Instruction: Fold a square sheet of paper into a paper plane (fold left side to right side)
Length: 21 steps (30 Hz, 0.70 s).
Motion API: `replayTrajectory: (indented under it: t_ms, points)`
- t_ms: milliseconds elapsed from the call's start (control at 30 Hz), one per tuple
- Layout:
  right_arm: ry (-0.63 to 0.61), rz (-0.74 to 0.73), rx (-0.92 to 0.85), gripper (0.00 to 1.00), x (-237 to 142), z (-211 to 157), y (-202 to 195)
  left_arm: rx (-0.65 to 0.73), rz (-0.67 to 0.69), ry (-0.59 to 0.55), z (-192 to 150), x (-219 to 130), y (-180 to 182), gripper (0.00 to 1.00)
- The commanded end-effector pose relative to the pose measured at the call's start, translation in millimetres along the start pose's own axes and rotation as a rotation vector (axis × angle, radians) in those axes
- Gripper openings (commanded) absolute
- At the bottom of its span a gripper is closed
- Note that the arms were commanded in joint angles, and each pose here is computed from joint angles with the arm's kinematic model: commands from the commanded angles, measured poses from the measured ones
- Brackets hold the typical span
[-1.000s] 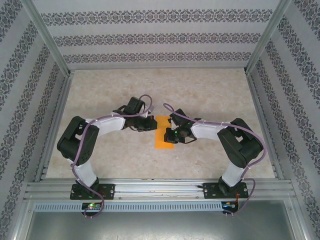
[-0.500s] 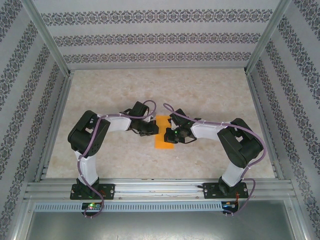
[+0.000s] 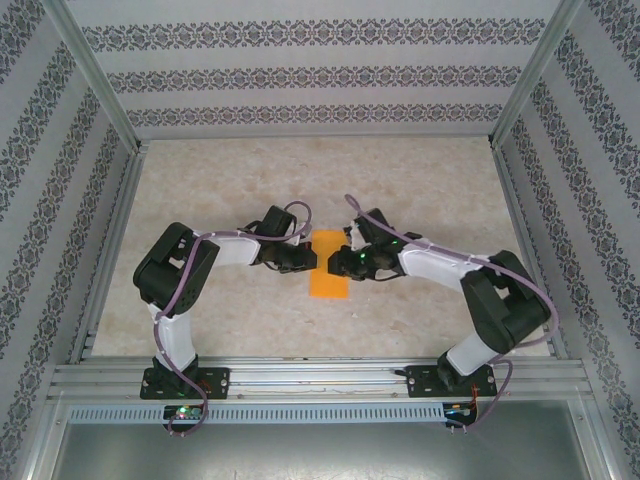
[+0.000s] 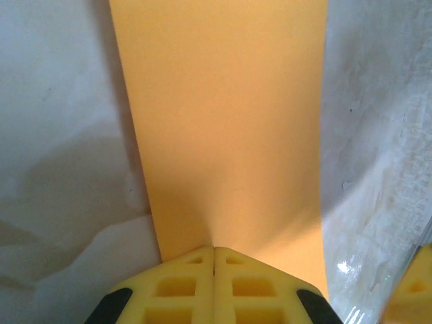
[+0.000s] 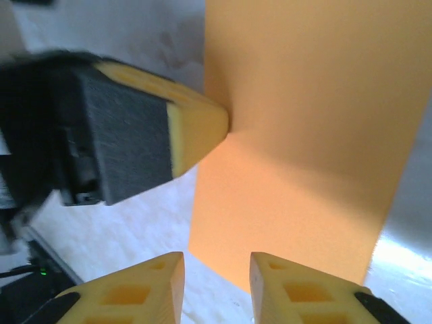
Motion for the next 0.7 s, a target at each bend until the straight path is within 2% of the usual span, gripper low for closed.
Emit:
replayTrajectory:
  t_ms: [0,233,667]
  points:
    - [0.062,-0.012,0.058,0.34,-8.6,-11.7,-22.7,-0.064,0.083,0.06,-27.1,6.3,14.1,0.0]
    - [0.089,-0.032,0.137,0.42,-9.5,-25.6,-47.1,-0.075,0.08,0.05,-31.5,4.7,14.3,0.0]
    - [0.135,-0.001,0.172,0.4,9.8,-26.8,-51.0,-0.074,0.075,0.057,-31.9,6.2,14.3,0.0]
Point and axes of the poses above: each hand's point on the last joint's axis, 136 mm out from that joint toward the fingers, its own x axis out along the fingers, its own y axis along the line the jaws close on, z = x × y, the point moved 8 cm from there along -x, back along the fingers, and after that the axes turned 11 degrees about x, right-handed, at the moved point
